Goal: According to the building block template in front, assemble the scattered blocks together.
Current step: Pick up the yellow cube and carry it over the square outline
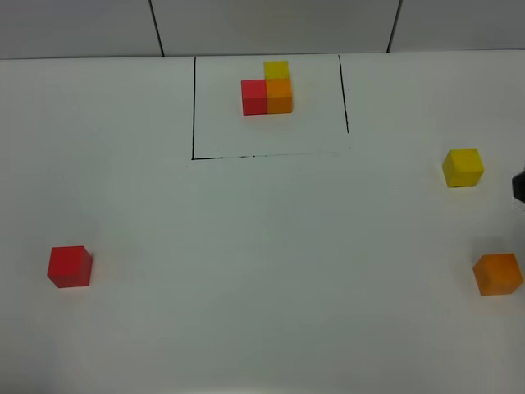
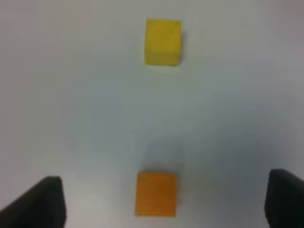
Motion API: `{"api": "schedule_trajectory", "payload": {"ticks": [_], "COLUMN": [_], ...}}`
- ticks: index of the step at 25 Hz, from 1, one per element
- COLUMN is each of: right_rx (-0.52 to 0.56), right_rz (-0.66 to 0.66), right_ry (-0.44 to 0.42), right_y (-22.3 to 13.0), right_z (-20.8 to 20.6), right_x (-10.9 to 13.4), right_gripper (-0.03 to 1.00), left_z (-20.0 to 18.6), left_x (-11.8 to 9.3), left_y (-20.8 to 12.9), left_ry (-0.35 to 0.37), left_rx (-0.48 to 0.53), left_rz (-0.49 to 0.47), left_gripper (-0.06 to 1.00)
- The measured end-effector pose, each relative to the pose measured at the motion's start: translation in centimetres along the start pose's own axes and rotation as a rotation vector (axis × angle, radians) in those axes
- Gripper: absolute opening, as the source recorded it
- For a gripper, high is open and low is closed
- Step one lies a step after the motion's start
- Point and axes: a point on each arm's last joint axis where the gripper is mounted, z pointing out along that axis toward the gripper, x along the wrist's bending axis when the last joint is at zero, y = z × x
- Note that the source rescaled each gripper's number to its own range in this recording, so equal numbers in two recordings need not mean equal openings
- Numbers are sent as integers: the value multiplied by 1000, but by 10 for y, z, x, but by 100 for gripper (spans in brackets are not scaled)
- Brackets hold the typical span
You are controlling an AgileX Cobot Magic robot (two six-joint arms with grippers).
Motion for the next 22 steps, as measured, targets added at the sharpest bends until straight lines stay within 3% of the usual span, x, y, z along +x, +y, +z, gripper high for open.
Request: {"api": "schedule_trajectory", "payload": {"ticks": [9, 16, 22], "right_rx": [256, 388, 383], "right_rz": [-17, -36, -18], "right_ry": [-1, -31, -15], "right_y": [92, 101, 99], "right_z": [118, 173, 187], "right_x": [-4, -8, -6], "right_gripper": [79, 79, 79], "left_z": [0, 0, 0], "left_x": [3, 3, 3], "left_y": [0, 0, 0], "left_ry": [29, 29, 29], "left_rx": [1, 3, 3], "left_rz": [4, 3, 3], "left_gripper": [24, 24, 24]}}
